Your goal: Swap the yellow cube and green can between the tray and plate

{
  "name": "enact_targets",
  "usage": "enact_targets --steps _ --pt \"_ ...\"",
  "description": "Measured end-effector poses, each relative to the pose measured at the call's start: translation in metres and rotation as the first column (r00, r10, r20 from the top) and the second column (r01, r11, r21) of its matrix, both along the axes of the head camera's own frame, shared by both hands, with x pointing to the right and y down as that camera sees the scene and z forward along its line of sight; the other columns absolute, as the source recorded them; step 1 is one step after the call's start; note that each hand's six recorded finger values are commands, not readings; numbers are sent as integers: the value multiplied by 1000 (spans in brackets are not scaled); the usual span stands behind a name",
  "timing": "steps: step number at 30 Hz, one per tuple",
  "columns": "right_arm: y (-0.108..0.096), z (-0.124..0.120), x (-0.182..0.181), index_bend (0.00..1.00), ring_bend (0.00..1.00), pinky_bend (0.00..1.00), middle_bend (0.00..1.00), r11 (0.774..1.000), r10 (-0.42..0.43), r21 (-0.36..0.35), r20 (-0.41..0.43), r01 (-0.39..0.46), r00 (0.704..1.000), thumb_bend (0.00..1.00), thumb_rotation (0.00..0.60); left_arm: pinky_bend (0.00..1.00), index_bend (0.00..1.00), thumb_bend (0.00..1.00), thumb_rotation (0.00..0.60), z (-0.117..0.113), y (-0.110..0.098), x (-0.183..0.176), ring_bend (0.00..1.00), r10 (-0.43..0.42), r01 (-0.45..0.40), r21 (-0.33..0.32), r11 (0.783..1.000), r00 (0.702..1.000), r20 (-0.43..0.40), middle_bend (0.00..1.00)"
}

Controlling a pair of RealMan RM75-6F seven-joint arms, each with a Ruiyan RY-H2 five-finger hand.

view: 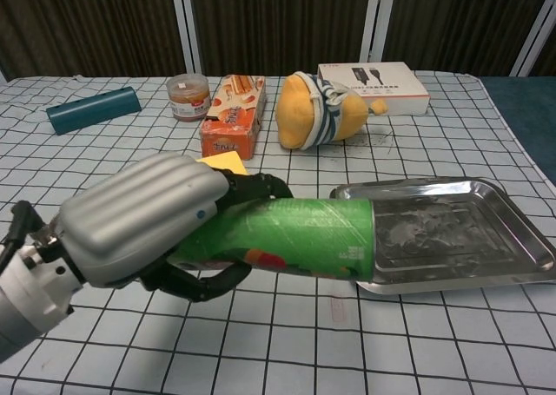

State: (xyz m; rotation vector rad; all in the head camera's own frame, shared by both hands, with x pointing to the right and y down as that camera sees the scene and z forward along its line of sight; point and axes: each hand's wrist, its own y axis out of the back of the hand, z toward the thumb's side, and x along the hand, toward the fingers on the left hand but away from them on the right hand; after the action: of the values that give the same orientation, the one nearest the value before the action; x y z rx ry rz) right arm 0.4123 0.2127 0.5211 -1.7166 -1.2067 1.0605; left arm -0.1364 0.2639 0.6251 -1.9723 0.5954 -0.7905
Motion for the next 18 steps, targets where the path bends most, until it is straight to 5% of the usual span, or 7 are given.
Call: enact_targets --steps 3,8,12,18 --pt "0 -1 1 0 0 0 0 1000 1 -1 6 -1 1000 21 600 555 403 604 600 8 4 6 471 -4 4 13 1000 999 34 424" --pt "1 -4 1 0 0 0 0 1000 2 15 12 -2 1000 21 600 420 146 474 600 20 7 6 256 -13 13 -1 1000 996 88 183" --pt "1 -5 2 0 0 0 0 1000 2 17 19 -2 1000 21 600 356 17 449 600 21 6 1 159 -15 17 -17 1000 994 112 89" --pt "0 -4 2 0 0 0 0 1000 0 15 17 0 1000 21 600 239 0 403 600 22 9 -4 9 -1 16 -90 996 987 159 0"
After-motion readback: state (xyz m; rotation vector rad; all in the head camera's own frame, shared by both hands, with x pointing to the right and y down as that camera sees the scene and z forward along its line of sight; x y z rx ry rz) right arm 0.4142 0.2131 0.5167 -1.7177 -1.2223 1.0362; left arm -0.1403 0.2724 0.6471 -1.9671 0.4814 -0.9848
